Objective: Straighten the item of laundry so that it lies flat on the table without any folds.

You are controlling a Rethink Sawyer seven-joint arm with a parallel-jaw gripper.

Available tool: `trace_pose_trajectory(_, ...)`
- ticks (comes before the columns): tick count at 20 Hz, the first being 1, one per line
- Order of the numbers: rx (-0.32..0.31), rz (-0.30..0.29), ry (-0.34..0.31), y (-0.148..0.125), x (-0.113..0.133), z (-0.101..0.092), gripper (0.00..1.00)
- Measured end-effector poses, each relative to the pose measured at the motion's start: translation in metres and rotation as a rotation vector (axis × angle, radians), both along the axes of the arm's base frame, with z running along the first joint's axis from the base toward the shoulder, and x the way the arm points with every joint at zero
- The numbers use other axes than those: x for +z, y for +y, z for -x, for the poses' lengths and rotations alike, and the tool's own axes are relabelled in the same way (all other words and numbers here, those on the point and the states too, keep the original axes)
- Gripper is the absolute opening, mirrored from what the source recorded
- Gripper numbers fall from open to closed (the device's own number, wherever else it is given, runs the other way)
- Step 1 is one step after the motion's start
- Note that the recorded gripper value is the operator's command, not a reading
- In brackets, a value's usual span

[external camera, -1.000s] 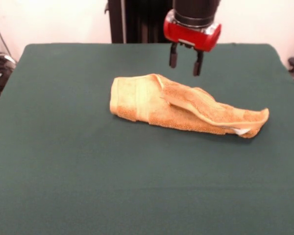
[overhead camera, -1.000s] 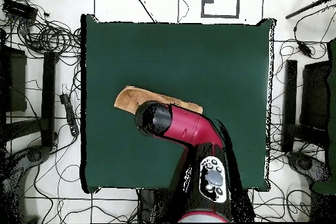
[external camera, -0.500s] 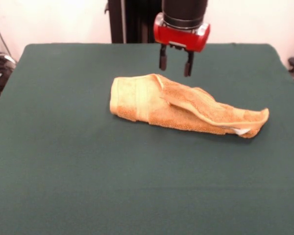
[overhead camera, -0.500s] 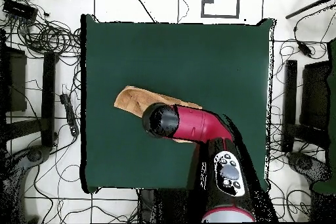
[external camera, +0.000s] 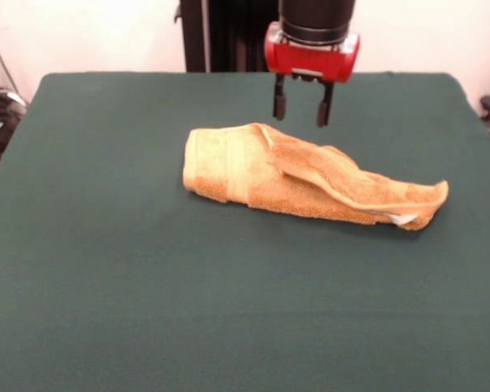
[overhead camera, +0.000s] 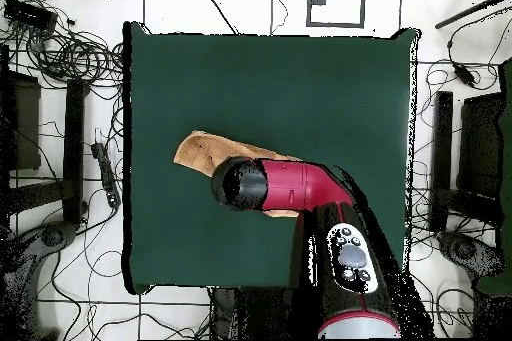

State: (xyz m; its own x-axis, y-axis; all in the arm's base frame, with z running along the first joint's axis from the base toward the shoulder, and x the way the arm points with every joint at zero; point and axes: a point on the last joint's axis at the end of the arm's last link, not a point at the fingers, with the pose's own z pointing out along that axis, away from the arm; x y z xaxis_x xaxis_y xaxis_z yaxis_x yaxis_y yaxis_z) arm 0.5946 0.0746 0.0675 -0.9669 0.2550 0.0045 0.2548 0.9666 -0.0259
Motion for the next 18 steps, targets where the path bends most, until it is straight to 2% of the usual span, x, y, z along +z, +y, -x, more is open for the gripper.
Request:
trace_pose_trajectory(7,0.070,-0.012,-0.010,0.009,-0.004,0.000,1.00)
trace_pose_trajectory(8,0.097,-0.012,-0.012,0.009,-0.006,0.002,1.00)
trace_pose_trajectory(18,0.207,-0.003,-0.029,0.005,-0.014,0.006,1.00)
